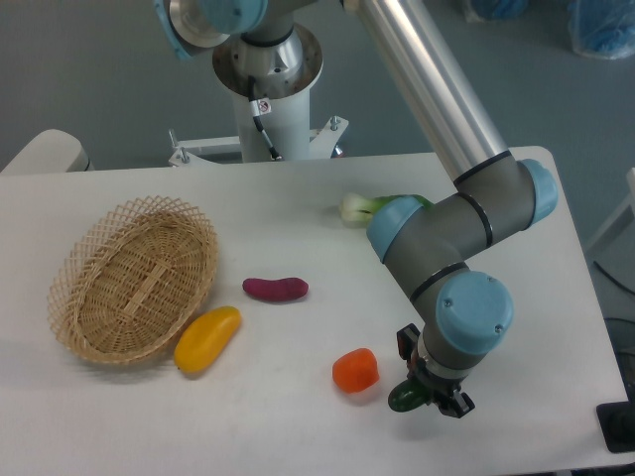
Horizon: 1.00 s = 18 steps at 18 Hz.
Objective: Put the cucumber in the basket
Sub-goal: 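Lower the gripper onto the green cucumber and close to grasp it, then lift the cucumber and carry it over the wicker basket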
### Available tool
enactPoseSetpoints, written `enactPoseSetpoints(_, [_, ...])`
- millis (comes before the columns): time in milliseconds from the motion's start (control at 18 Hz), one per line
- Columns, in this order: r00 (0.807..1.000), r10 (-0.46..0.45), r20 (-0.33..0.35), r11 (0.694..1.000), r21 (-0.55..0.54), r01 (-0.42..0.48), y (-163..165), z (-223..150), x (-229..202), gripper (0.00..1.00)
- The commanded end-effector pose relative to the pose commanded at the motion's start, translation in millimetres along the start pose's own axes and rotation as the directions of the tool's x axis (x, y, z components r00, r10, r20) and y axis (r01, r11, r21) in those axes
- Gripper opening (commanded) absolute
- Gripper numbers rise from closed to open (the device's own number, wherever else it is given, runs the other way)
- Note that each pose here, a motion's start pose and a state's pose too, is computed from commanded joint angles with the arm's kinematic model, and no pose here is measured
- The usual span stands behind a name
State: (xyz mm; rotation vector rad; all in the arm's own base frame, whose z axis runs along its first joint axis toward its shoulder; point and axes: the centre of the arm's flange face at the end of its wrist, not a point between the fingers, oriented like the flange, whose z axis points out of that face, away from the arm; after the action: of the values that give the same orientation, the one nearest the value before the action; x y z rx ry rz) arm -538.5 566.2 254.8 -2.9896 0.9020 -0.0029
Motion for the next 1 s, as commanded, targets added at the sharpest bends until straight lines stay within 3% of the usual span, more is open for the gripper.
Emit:
enactPoseSetpoints(500, [1.000,-0.013,-0.020,1.000,-0.003,0.013,-27.2,-12.2,29.2,0.19])
enactPoseSetpoints(722, [0.999,-0.001,-0.049,1.000,0.025,0.002,-51.7,-30.7,82.6,0.17])
enactPoseSetpoints(833, [0.997,-0.039,-0.061,0.997,0.070,0.043,-61.9,-43.5,109.9,0.17])
enactPoseSetpoints(1000, [0.997,0.020,-0.069,0.995,0.100,-0.013,-97.8,-58.9,159.7,0.17])
